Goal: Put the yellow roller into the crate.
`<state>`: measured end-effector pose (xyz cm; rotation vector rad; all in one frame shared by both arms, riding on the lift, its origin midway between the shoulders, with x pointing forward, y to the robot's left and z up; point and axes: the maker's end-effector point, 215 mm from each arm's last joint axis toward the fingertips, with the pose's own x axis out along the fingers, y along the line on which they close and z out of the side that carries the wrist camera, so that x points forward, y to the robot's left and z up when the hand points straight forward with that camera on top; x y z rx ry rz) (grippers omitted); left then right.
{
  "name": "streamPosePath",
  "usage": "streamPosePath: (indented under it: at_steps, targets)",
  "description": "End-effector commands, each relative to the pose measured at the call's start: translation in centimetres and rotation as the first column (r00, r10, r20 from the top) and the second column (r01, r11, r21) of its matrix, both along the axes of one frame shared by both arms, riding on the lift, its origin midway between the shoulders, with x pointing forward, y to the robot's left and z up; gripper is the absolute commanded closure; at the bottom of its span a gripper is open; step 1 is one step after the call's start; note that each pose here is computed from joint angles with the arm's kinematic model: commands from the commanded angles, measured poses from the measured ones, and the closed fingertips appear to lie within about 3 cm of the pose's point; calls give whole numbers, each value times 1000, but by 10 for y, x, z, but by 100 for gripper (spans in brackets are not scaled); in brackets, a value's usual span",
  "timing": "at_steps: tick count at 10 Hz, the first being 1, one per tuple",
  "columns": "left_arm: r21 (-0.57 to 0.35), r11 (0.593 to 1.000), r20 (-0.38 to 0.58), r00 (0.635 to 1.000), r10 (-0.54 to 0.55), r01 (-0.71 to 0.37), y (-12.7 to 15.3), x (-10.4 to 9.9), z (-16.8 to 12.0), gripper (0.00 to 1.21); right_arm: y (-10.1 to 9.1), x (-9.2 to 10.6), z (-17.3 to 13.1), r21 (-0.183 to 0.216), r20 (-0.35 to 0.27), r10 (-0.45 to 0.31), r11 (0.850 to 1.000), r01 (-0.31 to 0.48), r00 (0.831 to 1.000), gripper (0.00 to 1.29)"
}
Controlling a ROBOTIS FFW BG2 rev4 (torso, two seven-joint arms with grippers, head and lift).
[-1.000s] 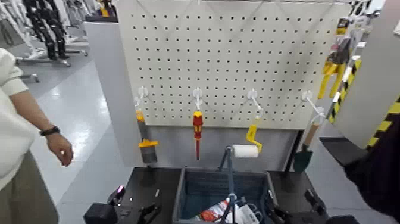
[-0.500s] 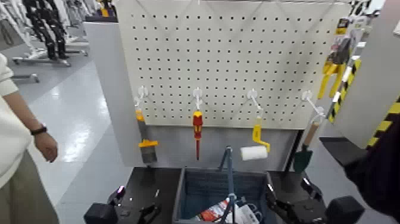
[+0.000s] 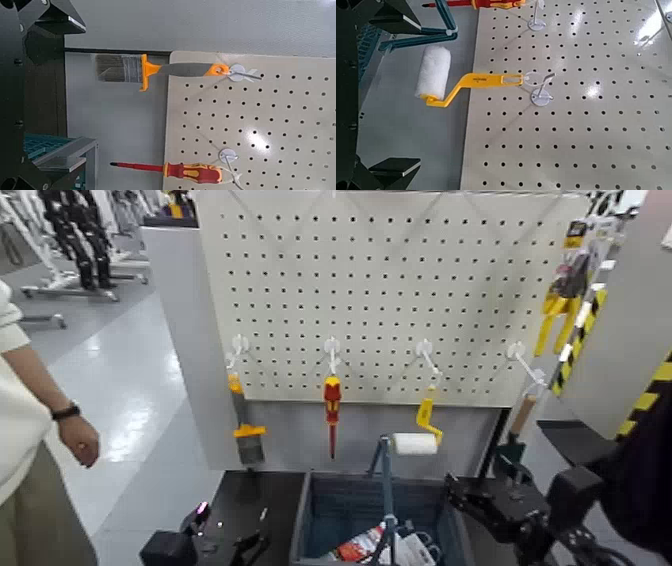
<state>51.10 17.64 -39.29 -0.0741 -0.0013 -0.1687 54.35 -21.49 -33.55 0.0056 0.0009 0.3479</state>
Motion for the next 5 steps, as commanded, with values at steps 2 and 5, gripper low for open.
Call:
streamPosePath:
  at_steps: [2, 5]
  targets:
    - [-1, 1000, 1, 1000, -1, 1, -1, 0, 0, 14, -2, 27, 6, 2, -19, 65, 998, -65, 998, 12]
    - [-3, 1000, 0, 1000, -1, 1, 0, 0, 0, 14, 1, 45, 13, 4, -18, 123, 992, -123, 992, 12]
